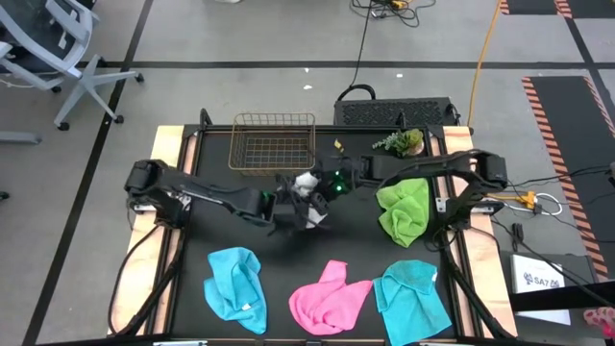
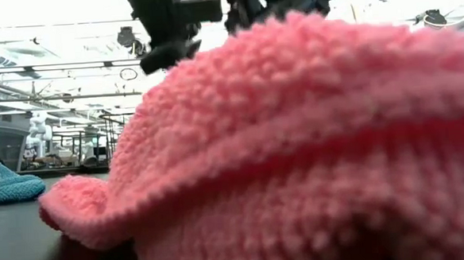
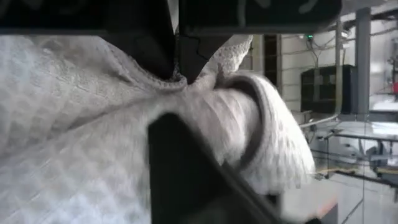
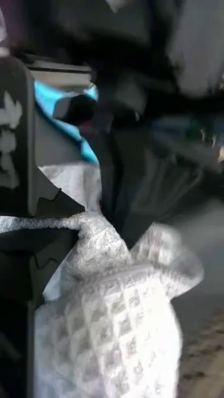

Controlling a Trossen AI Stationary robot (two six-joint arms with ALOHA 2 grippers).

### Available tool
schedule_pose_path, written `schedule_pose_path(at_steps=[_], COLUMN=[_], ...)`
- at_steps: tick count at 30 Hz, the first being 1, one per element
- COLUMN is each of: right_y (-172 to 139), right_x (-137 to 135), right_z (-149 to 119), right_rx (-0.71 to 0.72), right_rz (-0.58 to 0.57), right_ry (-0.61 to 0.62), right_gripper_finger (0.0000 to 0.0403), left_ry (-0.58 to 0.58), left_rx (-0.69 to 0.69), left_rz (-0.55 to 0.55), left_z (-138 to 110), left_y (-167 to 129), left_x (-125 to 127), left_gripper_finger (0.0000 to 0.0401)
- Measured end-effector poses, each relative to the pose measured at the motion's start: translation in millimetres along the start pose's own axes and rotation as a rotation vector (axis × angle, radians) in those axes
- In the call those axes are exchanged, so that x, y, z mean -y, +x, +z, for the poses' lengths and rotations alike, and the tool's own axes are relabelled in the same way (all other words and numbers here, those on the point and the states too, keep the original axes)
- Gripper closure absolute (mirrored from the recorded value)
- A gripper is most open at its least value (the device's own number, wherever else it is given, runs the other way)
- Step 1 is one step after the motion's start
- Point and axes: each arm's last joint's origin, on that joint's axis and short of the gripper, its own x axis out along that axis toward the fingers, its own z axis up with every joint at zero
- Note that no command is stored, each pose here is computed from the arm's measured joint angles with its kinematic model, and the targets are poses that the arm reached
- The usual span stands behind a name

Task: Fold microfiber towels
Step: Put the gray microfiber cloth into the wire basket

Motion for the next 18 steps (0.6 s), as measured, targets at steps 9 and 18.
schedule_pose_path(at_steps=[9,18], right_y=[-29.8,-41.5], right_x=[-4.5,29.7], right_z=[40.9,70.3], right_rx=[0.152,0.299], right_rz=[0.018,-0.014], right_ry=[-0.084,-0.066], right_gripper_finger=[0.0402,0.0403], left_ry=[-0.140,-0.141], left_rx=[0.068,0.022], left_rz=[0.147,0.203], left_z=[-24.1,-41.8], left_y=[-46.2,-30.1], left_x=[-80.1,-125.5], left_gripper_finger=[0.0399,0.0399])
